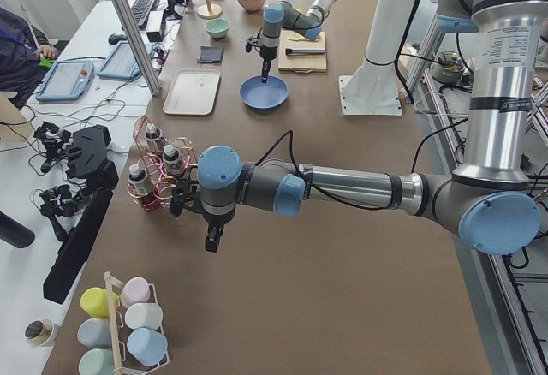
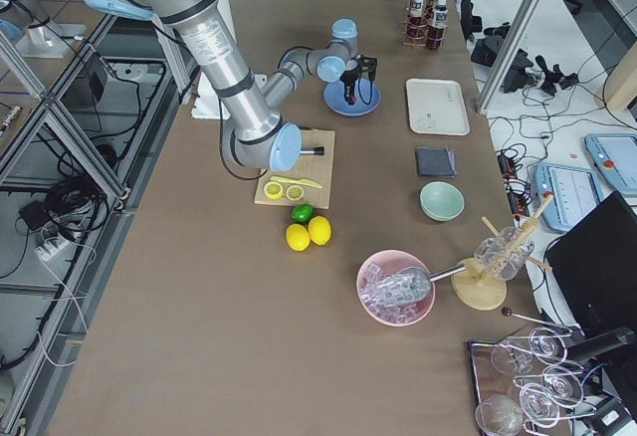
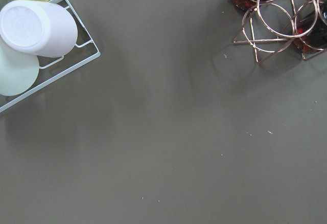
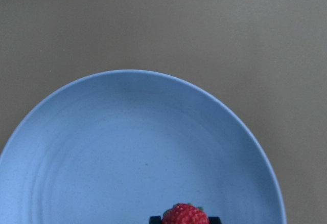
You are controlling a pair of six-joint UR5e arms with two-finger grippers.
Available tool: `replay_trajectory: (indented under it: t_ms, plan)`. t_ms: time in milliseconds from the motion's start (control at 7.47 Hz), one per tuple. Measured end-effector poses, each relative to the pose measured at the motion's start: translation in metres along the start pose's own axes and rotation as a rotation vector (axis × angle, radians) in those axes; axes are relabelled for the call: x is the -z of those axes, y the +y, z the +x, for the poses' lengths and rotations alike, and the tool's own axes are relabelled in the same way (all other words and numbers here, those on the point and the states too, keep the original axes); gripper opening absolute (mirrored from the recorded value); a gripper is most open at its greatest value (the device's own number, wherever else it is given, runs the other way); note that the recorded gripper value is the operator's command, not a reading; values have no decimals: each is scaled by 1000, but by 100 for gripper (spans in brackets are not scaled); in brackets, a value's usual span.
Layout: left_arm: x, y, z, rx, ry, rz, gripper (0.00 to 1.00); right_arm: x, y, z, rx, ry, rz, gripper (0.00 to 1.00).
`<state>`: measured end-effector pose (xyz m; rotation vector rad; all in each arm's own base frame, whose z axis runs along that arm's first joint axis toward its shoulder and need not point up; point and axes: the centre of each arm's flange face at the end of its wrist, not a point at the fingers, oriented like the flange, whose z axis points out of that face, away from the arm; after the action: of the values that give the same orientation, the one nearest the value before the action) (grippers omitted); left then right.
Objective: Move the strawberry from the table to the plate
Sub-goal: 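Carry the strawberry over the blue plate with the right gripper, then lower the strawberry onto the plate and open the right gripper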
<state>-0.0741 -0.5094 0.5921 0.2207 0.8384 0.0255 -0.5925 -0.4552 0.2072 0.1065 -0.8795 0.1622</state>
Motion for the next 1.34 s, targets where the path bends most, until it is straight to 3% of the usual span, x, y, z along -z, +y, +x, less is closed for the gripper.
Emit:
replay_trajectory:
  t_ms: [535, 1204, 1338]
  plan:
    - [0, 1, -1, 2, 1, -1, 98, -16, 19, -30, -5, 24, 15, 0]
    - [-1, 3, -2, 2, 2, -1, 98, -31, 18, -43, -9, 49, 18, 0]
    - [-1, 3, -3, 3, 2, -1, 98, -32, 17, -43, -7, 49, 19, 25]
